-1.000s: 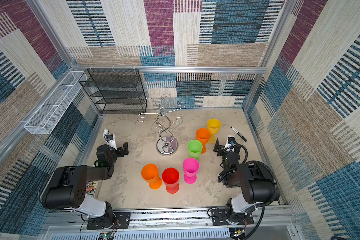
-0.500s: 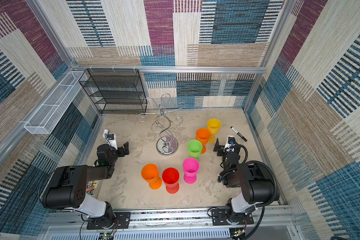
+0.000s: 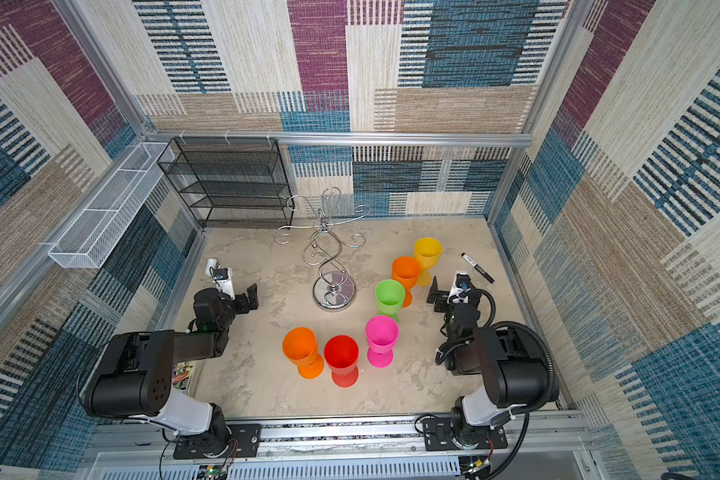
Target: Take the wine glass off the wine glass rack
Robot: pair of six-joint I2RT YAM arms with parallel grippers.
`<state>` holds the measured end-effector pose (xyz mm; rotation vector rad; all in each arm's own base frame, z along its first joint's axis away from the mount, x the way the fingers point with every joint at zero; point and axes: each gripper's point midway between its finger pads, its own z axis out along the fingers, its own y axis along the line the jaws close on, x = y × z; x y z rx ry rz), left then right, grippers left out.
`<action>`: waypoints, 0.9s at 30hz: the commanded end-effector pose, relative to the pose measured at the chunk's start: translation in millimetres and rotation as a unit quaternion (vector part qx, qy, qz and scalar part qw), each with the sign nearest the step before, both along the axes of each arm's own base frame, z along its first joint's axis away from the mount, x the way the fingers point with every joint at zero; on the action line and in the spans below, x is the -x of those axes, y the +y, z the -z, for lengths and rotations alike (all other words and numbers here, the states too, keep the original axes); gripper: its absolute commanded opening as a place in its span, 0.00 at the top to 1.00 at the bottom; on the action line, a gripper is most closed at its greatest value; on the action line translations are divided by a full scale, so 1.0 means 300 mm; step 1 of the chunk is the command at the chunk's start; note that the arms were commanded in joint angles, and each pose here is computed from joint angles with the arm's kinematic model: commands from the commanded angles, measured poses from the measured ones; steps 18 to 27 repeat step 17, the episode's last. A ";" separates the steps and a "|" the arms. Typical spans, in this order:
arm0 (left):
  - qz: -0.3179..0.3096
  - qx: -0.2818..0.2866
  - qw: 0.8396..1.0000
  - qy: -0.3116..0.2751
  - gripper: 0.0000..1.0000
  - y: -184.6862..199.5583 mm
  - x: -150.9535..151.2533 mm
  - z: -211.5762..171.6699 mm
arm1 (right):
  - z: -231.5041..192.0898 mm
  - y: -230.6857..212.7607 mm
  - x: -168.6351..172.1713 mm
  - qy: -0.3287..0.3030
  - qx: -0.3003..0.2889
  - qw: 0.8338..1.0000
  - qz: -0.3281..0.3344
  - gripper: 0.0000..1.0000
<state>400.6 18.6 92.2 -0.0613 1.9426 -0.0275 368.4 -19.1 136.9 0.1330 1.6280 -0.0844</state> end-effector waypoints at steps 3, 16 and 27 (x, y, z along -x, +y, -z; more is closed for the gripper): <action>0.025 0.000 1.000 -0.004 0.00 -0.026 -0.003 -0.008 | -0.030 0.093 -0.008 -0.016 0.024 0.996 -0.082 0.00; 0.020 0.000 1.000 -0.002 0.00 -0.019 -0.004 -0.006 | -0.029 0.040 -0.008 -0.016 0.008 0.999 -0.036 0.00; 0.020 0.000 1.000 -0.002 0.00 -0.020 -0.004 -0.005 | -0.031 0.042 -0.008 -0.018 0.008 0.999 -0.037 0.00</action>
